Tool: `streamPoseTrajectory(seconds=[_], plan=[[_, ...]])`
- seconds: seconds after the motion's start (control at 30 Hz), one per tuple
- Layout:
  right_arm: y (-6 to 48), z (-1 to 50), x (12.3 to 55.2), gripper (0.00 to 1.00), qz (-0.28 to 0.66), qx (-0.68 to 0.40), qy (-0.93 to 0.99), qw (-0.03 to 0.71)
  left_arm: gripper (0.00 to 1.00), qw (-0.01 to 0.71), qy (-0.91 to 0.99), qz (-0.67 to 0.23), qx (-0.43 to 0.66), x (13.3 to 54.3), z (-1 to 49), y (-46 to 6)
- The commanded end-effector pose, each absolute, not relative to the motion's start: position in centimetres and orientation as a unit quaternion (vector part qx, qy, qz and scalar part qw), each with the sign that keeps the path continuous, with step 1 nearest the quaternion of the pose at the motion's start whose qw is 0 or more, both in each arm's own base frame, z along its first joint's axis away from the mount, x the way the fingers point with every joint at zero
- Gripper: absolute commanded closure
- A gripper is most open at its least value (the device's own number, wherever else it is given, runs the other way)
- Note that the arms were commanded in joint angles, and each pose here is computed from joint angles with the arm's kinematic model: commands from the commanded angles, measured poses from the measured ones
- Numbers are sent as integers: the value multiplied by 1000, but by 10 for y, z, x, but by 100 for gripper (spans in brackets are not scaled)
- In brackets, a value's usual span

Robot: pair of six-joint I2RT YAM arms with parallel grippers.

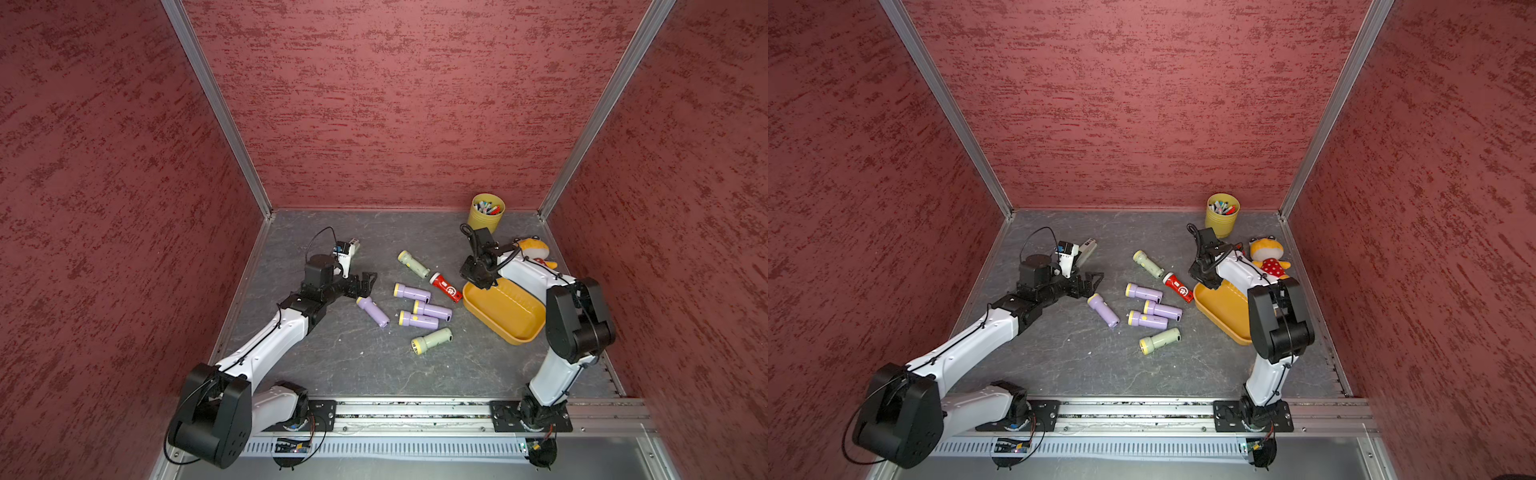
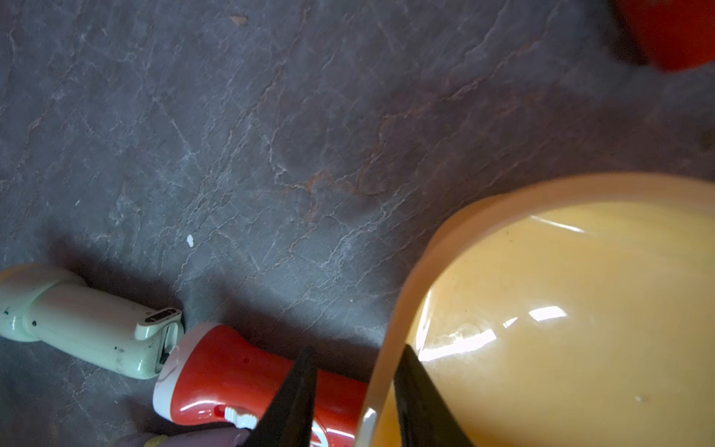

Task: Put the flashlights into the storage boxes
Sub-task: Adjust the storage box at the center of the board.

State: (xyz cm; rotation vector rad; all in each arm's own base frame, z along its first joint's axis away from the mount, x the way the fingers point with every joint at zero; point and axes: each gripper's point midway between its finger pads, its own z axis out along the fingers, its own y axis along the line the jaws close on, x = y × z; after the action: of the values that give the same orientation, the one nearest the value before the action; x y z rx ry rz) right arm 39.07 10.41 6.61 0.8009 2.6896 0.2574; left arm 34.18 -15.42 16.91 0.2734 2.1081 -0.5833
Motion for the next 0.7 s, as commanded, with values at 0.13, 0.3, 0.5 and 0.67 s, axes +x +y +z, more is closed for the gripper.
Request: streamPoseTrajectory(seconds=[0.13,0.3,0.5,0.67], plan=[[115,68,360,77,102,205,965,131,0,459,852,-227,109,346,172,-147],[123,70,344,84,108,168,972,121,0,459,853,-223,108,347,172,-145],[131,66,323,87,101,134,980,106,0,461,852,-223,108,346,173,-145],[143,69,307,89,107,96,984,105,0,462,852,-223,108,345,173,-144]])
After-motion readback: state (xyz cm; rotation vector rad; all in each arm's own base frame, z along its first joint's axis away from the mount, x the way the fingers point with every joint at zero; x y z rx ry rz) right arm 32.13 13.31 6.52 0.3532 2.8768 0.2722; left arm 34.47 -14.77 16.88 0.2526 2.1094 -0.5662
